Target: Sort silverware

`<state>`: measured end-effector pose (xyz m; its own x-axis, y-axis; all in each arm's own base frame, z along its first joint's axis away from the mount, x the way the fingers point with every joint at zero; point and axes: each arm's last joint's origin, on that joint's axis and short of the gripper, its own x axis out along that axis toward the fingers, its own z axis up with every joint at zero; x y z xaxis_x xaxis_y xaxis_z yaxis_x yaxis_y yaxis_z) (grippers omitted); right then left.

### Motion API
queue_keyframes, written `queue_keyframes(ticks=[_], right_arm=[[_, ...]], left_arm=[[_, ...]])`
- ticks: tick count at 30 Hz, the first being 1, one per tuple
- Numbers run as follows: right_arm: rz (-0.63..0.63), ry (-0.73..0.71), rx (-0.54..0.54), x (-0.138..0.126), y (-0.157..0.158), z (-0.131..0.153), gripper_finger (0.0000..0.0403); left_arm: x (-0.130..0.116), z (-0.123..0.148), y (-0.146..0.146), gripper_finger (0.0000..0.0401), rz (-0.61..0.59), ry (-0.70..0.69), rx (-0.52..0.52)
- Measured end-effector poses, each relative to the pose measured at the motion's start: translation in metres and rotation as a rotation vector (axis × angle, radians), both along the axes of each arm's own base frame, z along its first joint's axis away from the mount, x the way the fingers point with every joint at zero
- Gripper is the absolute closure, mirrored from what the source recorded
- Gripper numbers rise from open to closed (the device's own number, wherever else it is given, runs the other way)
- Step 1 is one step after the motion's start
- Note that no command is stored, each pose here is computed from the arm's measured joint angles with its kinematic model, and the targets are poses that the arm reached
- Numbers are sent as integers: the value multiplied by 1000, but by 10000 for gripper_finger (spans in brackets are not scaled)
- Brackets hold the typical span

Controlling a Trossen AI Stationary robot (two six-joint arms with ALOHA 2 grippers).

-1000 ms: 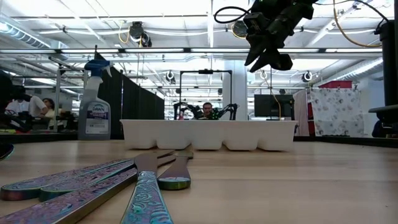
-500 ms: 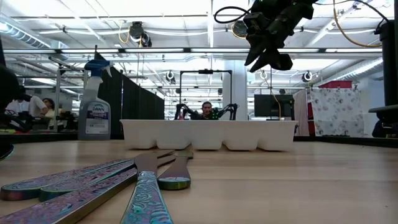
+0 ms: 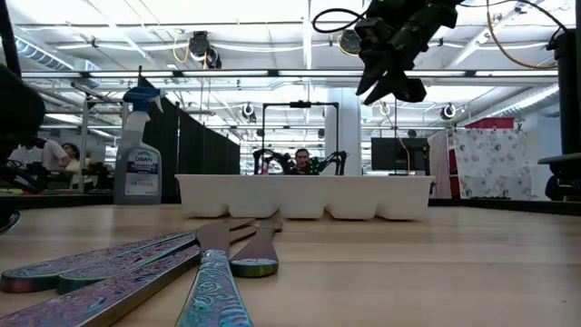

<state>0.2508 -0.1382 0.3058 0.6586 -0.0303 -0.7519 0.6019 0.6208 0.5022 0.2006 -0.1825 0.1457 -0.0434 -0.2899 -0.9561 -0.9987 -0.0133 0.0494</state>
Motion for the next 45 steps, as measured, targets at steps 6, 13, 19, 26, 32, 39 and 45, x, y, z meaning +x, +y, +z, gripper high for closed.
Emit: queue_keyframes(ticks=[6, 13, 19, 26, 32, 39, 45], right_arm=[[0, -10, -6, 1, 0, 1, 307], [0, -18, -11, 1, -1, 1, 307], [0, -40, -24, 3, -2, 3, 307], [-14, -67, -26, 5, -3, 5, 307], [-21, -76, -29, 5, -3, 6, 307], [-36, -80, -49, 6, -4, 6, 307], [-40, -93, -60, 7, -6, 8, 307]], left_arm=[[-5, 10, 3, 400, -2, 2, -7], [-10, 26, 10, 400, 3, -28, -7], [-7, 45, 27, 401, 39, -150, 36], [4, 65, 64, 401, 72, -301, 123], [19, 79, 107, 401, 27, -385, 216], [40, 97, 166, 401, -33, -481, 313], [48, 119, 219, 401, -74, -555, 412]])
